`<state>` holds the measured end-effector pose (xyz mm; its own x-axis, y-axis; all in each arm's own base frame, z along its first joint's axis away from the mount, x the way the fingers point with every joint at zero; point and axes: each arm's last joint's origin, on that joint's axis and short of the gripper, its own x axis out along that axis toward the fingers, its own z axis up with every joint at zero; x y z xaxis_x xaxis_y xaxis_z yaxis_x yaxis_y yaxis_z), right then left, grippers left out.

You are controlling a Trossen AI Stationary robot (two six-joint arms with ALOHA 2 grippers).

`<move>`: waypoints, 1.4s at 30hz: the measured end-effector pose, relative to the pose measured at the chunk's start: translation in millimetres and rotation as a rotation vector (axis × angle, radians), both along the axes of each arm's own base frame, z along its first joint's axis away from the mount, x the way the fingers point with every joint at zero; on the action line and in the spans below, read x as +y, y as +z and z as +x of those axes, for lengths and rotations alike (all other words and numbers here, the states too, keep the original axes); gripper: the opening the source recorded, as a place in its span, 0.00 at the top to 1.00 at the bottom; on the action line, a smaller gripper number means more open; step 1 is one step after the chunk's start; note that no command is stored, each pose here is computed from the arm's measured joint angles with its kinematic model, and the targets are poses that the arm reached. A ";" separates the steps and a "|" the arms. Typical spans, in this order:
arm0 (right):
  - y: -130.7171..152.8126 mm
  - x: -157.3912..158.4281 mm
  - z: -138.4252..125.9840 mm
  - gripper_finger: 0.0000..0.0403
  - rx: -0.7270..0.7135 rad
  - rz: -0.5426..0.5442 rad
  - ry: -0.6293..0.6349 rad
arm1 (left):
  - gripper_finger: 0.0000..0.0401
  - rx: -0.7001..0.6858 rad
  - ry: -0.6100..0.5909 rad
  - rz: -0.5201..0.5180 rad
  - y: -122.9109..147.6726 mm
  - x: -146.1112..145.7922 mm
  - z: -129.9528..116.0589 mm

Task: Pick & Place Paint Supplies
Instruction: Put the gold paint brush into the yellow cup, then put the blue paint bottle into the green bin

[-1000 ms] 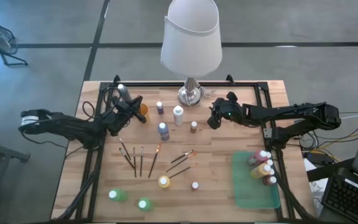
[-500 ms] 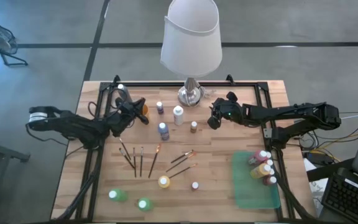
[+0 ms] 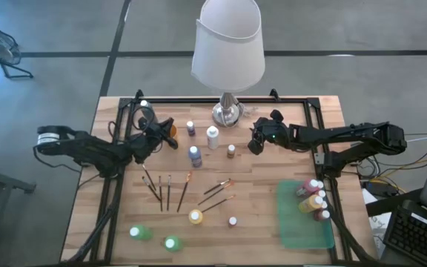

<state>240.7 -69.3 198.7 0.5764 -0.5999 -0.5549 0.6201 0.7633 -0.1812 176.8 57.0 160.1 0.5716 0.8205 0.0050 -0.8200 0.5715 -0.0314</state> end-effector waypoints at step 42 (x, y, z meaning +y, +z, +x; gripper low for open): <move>1.2 -0.2 0.8 0.48 -0.014 -0.005 0.002 | 0.72 0.173 0.099 0.070 95.1 2.5 -3.5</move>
